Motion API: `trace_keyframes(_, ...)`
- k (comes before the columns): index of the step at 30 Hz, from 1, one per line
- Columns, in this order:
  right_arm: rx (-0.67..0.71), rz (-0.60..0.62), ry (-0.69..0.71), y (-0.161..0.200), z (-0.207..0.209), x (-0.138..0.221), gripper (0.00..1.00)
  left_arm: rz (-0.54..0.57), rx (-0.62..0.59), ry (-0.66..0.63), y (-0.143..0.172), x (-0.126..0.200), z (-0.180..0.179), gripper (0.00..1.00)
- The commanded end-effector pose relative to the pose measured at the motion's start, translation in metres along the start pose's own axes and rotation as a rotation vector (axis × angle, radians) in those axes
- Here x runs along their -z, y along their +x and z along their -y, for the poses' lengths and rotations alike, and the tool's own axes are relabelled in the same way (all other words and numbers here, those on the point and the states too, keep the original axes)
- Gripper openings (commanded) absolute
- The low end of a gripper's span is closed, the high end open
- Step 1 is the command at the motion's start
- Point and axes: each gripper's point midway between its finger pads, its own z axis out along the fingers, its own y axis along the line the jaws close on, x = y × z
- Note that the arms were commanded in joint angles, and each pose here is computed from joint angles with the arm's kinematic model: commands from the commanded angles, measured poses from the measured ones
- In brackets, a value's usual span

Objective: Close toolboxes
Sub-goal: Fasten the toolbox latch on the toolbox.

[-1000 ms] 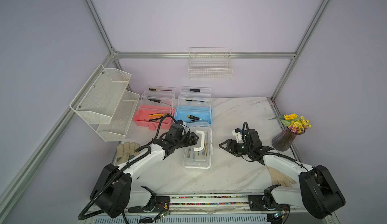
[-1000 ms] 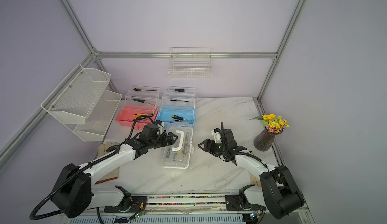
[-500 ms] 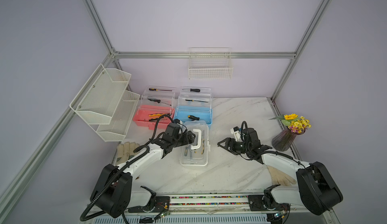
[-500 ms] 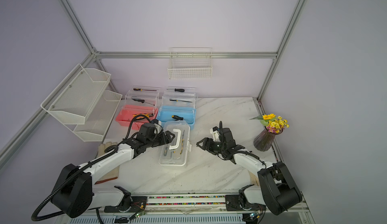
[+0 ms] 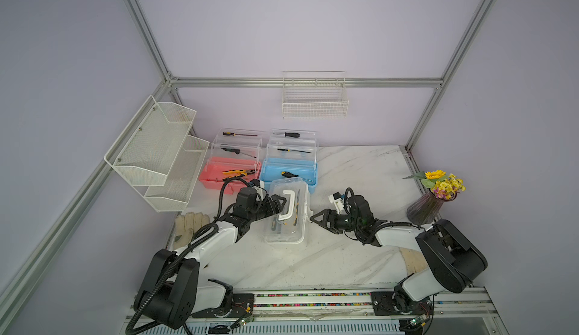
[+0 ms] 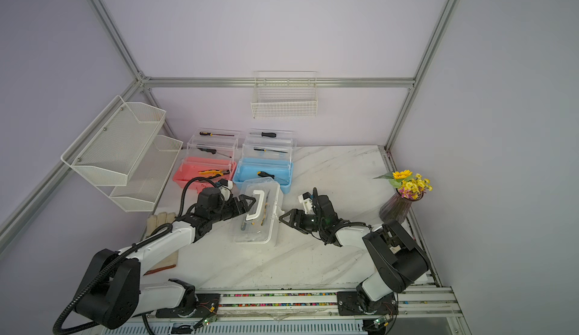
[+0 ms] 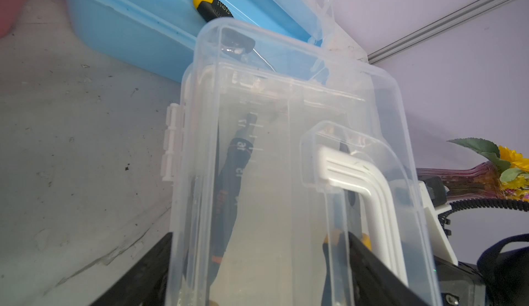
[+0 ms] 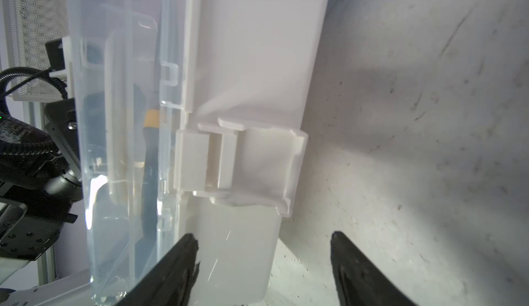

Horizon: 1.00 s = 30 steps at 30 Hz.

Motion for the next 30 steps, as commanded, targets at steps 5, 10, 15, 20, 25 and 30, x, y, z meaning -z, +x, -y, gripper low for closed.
trace_keyframes(5,0.032,0.077,-0.090,-0.019,-0.019,-0.007,0.76,-0.225,0.127,-0.189,0.068,-0.004,-0.058,0.82)
trace_keyframes(10,0.015,0.065,-0.117,-0.016,-0.018,-0.016,0.77,-0.225,0.125,-0.187,0.068,-0.003,-0.057,0.82)
trace_keyframes(15,0.028,0.072,-0.202,-0.013,-0.032,-0.019,0.78,-0.223,0.123,-0.182,0.067,-0.003,-0.055,0.81)
trace_keyframes(20,0.008,0.078,-0.273,-0.013,-0.040,-0.019,0.78,-0.223,0.120,-0.178,0.067,-0.003,-0.054,0.81)
trace_keyframes(25,0.013,0.083,-0.289,-0.014,-0.047,-0.014,0.77,-0.223,0.119,-0.180,0.067,-0.002,-0.054,0.81)
trace_keyframes(30,0.068,0.102,-0.203,-0.015,-0.048,-0.004,0.77,-0.219,0.109,-0.191,0.064,-0.001,-0.054,0.80)
